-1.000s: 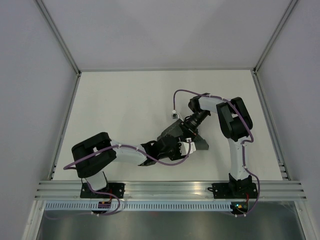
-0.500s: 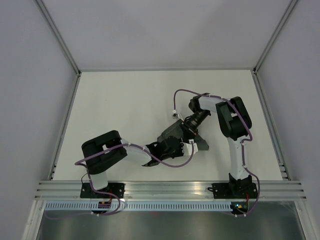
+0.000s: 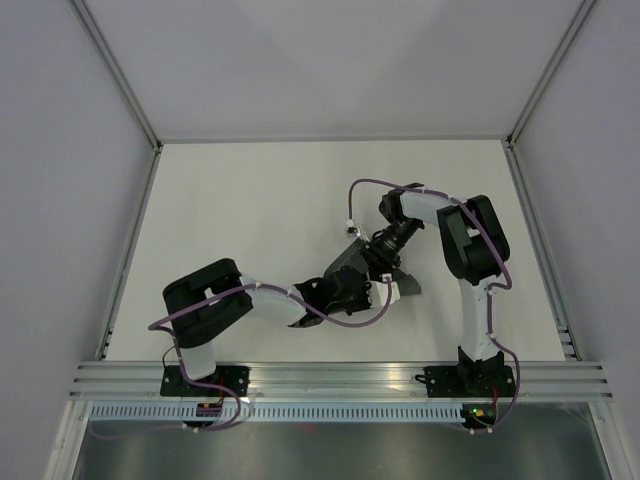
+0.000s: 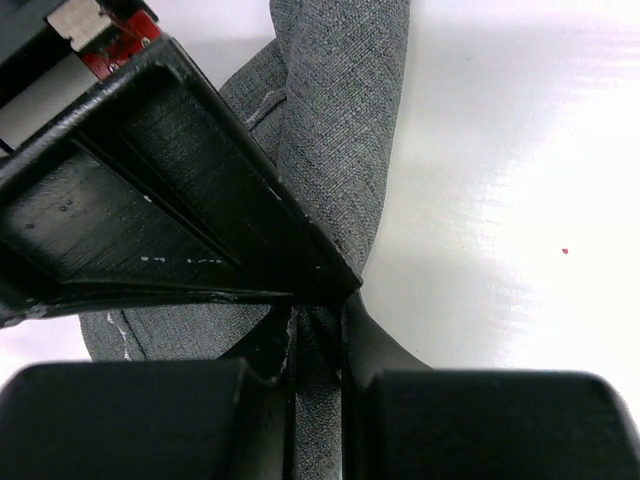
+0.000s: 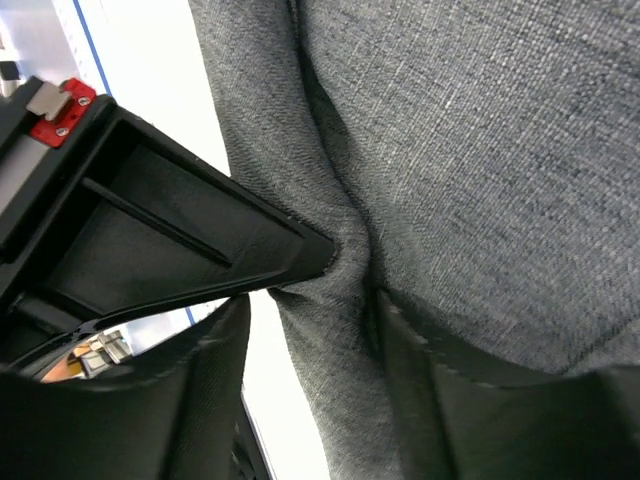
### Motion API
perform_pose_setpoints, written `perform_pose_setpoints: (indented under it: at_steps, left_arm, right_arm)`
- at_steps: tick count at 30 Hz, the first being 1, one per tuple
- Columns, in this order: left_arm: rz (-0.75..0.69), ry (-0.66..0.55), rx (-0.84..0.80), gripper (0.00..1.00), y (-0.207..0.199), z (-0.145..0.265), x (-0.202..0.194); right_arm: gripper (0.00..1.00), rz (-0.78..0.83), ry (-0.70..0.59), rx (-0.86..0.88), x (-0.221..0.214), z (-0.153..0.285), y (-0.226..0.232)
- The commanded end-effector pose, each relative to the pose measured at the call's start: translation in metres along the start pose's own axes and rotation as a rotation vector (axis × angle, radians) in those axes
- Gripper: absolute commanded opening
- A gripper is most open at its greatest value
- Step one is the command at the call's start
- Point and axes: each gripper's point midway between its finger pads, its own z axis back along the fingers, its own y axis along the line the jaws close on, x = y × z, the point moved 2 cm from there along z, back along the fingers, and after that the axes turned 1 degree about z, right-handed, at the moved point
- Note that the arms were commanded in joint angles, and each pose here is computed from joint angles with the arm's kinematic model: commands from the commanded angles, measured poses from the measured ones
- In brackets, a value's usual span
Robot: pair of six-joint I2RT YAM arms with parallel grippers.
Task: Fold the napkin, place the utensils inside, and roll it up
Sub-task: Roll the napkin at the center of the board.
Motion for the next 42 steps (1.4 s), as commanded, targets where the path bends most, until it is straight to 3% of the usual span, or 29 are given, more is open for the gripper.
perform_pose_setpoints:
  at_steps: [1,13,17,21,26,31,42]
  left_arm:
    - [0.106,0.072,-0.170,0.02,-0.034,-0.003,-0.022]
    - [0.290,0.123,-0.304,0.02,-0.030,-0.003,-0.028]
    - [0.401,0.144,-0.375,0.02,-0.026,-0.001,-0.033]
    - [0.486,0.180,-0.434,0.02,-0.023,0.000,-0.040]
    - [0.575,0.288,-0.478,0.02,-0.019,-0.002,-0.050]
    - [0.647,0.348,-0.531,0.02,-0.012,-0.009,-0.048]
    - [0.768,0.443,-0.595,0.02,-0.008,-0.011,-0.054]
  right_arm:
    - [0.62,0.139,0.030,-0.214,0.004,0.013,-0.041]
    - [0.65,0.128,-0.336,-0.416,0.050,0.104,-0.029]
    - [0.65,0.144,-0.489,-0.527,0.044,0.150,-0.023]
    - [0.64,0.244,-0.551,-0.637,0.028,0.168,-0.006]
    - [0.65,0.411,-0.580,-0.784,0.003,0.156,0.012]
    - [0.64,0.545,-0.545,-0.795,-0.021,0.123,0.019]
    - [0.68,0.769,-0.442,-0.884,-0.021,0.060,0.031]
